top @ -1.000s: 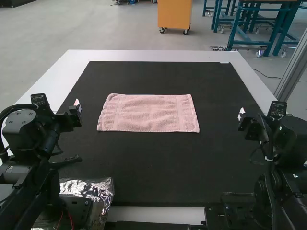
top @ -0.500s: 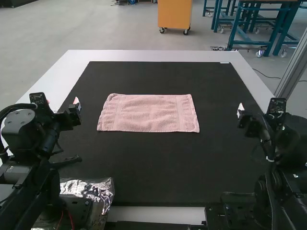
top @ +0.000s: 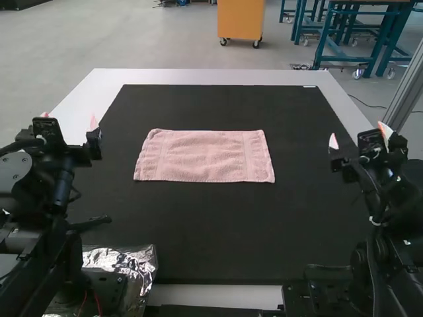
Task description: Fold the towel.
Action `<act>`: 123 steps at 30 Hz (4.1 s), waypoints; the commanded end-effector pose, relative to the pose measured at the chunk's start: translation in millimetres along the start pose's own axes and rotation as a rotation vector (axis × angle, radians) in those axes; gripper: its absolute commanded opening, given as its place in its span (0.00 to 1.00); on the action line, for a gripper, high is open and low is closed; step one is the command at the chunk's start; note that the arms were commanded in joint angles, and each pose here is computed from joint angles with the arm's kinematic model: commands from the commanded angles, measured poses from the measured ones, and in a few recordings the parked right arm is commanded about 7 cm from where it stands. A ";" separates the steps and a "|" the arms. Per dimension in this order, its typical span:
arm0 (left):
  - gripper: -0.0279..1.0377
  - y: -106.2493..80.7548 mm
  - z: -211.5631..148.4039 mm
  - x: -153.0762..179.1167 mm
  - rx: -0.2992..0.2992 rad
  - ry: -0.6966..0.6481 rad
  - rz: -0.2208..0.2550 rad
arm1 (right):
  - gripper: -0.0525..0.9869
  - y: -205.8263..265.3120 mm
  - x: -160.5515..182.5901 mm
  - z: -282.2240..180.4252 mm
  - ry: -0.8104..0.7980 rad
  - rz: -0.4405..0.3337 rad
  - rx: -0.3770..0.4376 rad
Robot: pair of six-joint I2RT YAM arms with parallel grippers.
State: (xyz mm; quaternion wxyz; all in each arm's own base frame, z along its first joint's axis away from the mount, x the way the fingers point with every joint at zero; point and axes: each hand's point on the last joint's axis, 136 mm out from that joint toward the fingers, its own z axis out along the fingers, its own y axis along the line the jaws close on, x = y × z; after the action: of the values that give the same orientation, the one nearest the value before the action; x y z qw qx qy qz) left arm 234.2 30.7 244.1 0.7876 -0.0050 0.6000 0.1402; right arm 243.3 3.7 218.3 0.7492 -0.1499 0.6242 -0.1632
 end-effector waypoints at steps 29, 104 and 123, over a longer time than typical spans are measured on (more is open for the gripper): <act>0.92 -54.6 124.5 66.7 0.185 0.638 -0.052 | 0.93 35.4 54.9 142.3 0.655 0.468 -0.248; 0.05 -129.0 184.7 303.2 0.280 0.982 -0.045 | 0.03 256.4 202.2 225.0 0.903 0.341 -0.532; 0.05 -125.8 212.3 217.3 0.343 0.788 -0.109 | 0.03 212.7 113.2 254.0 0.732 0.387 -0.504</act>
State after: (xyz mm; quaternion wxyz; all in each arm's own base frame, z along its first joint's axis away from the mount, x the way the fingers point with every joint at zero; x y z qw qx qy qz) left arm 517.0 -13.2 55.2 0.4739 0.0426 0.8794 -0.0157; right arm 524.2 158.8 43.3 0.4161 -0.1467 0.8931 0.0876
